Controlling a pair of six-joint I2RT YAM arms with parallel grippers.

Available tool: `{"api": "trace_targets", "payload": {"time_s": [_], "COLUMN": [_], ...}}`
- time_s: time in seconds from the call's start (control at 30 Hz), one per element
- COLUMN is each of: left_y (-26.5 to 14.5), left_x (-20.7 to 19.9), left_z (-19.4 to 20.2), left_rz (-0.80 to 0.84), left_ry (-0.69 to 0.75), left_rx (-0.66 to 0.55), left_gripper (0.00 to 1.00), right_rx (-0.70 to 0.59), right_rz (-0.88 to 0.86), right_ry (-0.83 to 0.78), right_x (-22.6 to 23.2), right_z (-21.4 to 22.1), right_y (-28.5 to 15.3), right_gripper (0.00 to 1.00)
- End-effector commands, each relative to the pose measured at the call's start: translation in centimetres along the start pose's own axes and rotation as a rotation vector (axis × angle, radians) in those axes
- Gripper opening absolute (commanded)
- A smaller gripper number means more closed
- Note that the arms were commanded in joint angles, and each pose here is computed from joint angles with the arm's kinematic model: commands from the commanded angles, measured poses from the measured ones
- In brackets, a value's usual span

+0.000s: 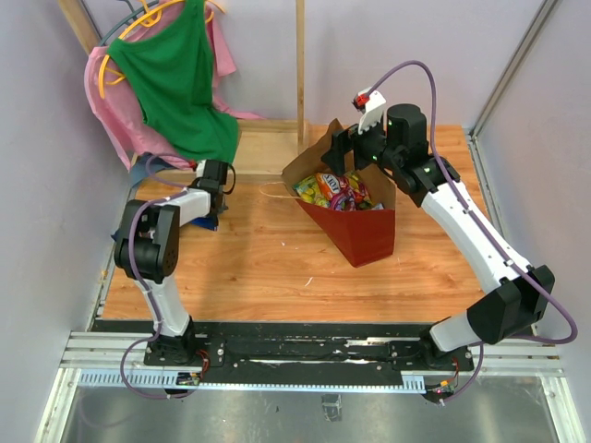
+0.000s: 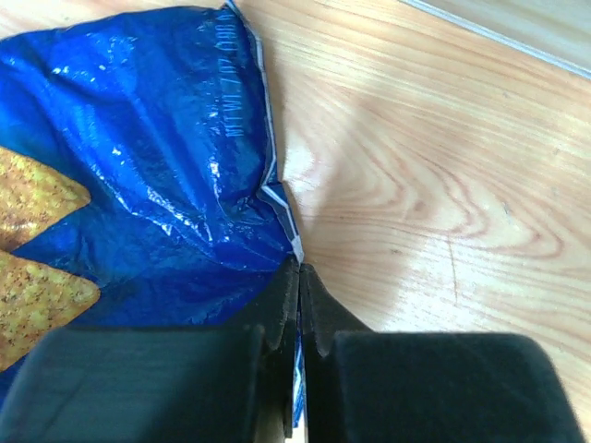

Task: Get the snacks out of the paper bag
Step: Adjust the snack at the center of the board.

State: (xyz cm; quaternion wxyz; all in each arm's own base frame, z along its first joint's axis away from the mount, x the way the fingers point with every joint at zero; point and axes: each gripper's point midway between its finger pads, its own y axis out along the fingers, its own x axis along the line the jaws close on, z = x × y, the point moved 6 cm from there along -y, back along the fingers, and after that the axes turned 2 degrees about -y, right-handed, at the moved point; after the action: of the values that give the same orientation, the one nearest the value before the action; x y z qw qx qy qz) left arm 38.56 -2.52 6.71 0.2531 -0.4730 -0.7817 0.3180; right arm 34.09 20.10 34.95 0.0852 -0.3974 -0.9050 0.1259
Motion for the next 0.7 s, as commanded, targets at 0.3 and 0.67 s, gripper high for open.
{"api": "trace_targets", "payload": {"time_s": [0.3,0.67], "left_y": [-7.0,-16.8], "left_x": [-10.9,-9.3], "left_z": [4.7,0.7], "left_rz": [0.360,0.618], "left_ry": [0.133,0.019], "left_rx": [0.034,-0.181], "left_gripper": [0.01,1.00], "right_rx": [-0.050,-0.059], "right_rz": [-0.040,-0.032], "right_ry": [-0.002,-0.012], "right_x": [1.1,1.1], "right_z": [-1.1,-1.3], "right_y": [-0.2,-0.6], "right_gripper": [0.99,0.99]}}
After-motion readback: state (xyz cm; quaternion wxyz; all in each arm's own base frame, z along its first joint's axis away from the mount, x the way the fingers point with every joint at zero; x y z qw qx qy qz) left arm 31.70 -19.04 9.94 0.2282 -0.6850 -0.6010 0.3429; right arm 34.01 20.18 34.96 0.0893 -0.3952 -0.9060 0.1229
